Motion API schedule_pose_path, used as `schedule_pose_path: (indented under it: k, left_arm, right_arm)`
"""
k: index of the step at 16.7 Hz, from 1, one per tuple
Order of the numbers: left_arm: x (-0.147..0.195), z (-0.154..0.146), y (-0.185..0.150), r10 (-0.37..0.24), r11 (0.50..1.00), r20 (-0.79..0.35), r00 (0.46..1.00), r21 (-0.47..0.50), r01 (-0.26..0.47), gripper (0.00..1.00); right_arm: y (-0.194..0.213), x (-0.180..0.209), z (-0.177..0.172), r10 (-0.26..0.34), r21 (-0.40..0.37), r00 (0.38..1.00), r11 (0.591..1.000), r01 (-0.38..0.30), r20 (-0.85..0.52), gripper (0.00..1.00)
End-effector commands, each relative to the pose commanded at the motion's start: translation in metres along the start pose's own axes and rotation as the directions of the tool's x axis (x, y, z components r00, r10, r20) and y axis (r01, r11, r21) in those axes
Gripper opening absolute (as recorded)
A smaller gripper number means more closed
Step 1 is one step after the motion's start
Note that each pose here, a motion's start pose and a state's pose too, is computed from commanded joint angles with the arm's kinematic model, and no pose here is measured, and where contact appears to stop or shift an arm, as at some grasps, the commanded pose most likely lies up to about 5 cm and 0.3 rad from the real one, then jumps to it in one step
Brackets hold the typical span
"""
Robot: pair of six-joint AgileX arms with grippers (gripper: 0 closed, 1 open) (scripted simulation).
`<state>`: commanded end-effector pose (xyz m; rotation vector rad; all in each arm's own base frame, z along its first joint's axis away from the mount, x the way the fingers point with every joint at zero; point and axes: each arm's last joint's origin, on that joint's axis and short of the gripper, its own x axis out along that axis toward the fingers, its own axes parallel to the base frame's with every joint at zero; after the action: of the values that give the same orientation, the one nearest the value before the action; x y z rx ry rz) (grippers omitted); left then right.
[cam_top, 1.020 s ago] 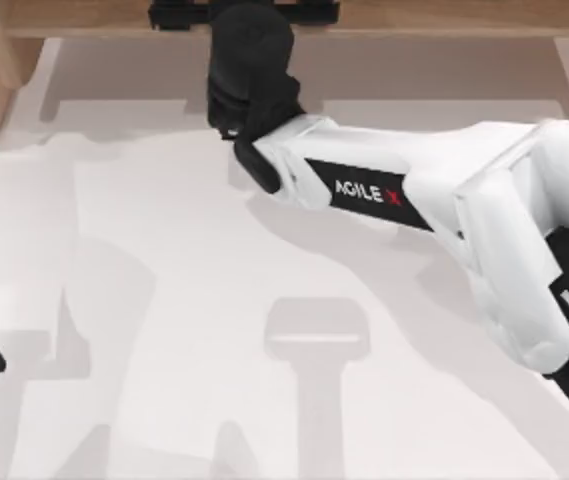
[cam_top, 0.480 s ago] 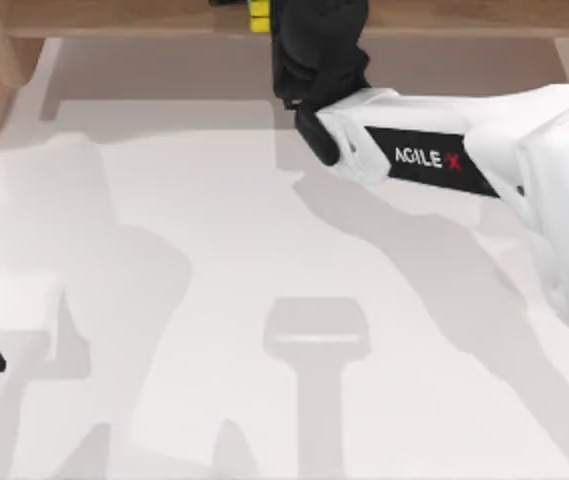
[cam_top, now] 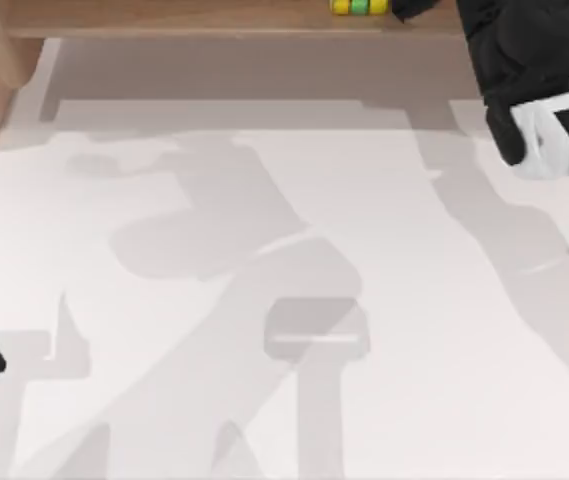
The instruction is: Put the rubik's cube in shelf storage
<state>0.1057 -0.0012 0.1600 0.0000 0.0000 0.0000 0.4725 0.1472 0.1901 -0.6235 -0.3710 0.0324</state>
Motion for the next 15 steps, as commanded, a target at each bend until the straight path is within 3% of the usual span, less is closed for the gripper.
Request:
schedule_pose_path:
  k: [4,8,12,15]
  left_arm:
    - [0.0,0.0,0.0,0.0,1.0,0.0,1.0,0.0,0.0,1.0]
    - [0.0,0.0,0.0,0.0,1.0,0.0,1.0,0.0,0.0,1.0]
    - [0.0,0.0,0.0,0.0,1.0,0.0,1.0,0.0,0.0,1.0]
    - [0.0,0.0,0.0,0.0,1.0,0.0,1.0,0.0,0.0,1.0]
  right_arm:
    - [-0.061,-0.058,-0.048,0.086,-0.272,0.996,0.959,-0.079,0.013,1.0]
    - [-0.102,-0.136,-0.086,0.195,-0.48,0.98,0.858,-0.185,-0.029,1.0]
    - [-0.128,-0.214,-0.11,0.288,-0.593,0.952,0.75,-0.293,-0.107,1.0]
    - [-0.143,-0.259,-0.121,0.315,-0.631,0.933,0.693,-0.35,-0.171,1.0]
